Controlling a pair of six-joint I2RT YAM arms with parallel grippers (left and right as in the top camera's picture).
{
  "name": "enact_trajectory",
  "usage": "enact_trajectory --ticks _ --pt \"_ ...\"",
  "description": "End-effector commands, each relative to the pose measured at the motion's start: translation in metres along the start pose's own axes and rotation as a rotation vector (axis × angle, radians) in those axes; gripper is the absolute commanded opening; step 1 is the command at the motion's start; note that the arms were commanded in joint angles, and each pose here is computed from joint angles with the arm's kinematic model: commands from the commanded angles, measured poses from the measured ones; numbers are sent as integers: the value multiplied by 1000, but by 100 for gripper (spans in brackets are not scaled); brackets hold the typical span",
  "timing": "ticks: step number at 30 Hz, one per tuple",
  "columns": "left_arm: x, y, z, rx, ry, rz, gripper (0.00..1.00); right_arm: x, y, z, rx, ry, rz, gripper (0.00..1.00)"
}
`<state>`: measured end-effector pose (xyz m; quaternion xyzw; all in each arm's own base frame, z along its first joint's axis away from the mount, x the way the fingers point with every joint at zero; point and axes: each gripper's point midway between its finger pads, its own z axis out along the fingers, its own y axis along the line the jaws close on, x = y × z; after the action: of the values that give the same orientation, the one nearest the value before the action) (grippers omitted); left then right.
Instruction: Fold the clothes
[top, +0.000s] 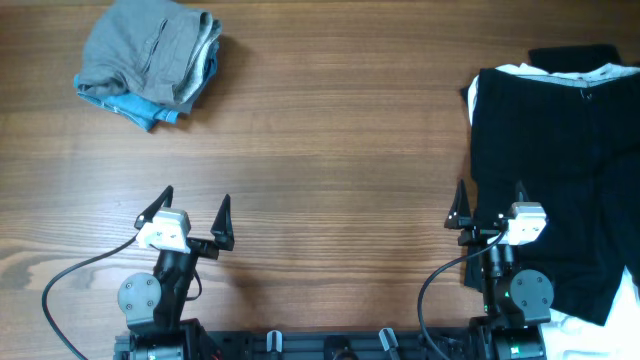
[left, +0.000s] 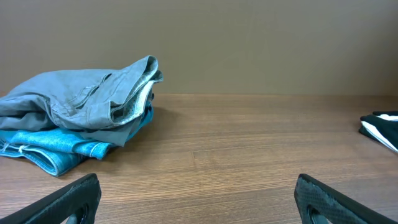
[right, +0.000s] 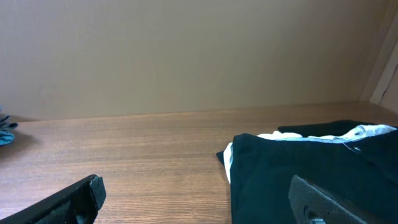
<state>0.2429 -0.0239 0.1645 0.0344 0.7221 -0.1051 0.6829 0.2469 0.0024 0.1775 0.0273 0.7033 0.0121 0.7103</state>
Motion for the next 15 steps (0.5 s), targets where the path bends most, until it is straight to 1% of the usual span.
enact_trajectory --ticks 1,15 --pt "0 0 0 0 -1 -10 100 -1 2 0 -15 -4 0 100" --pt "0 0 0 0 -1 -10 100 -1 1 0 -6 -5 -11 100"
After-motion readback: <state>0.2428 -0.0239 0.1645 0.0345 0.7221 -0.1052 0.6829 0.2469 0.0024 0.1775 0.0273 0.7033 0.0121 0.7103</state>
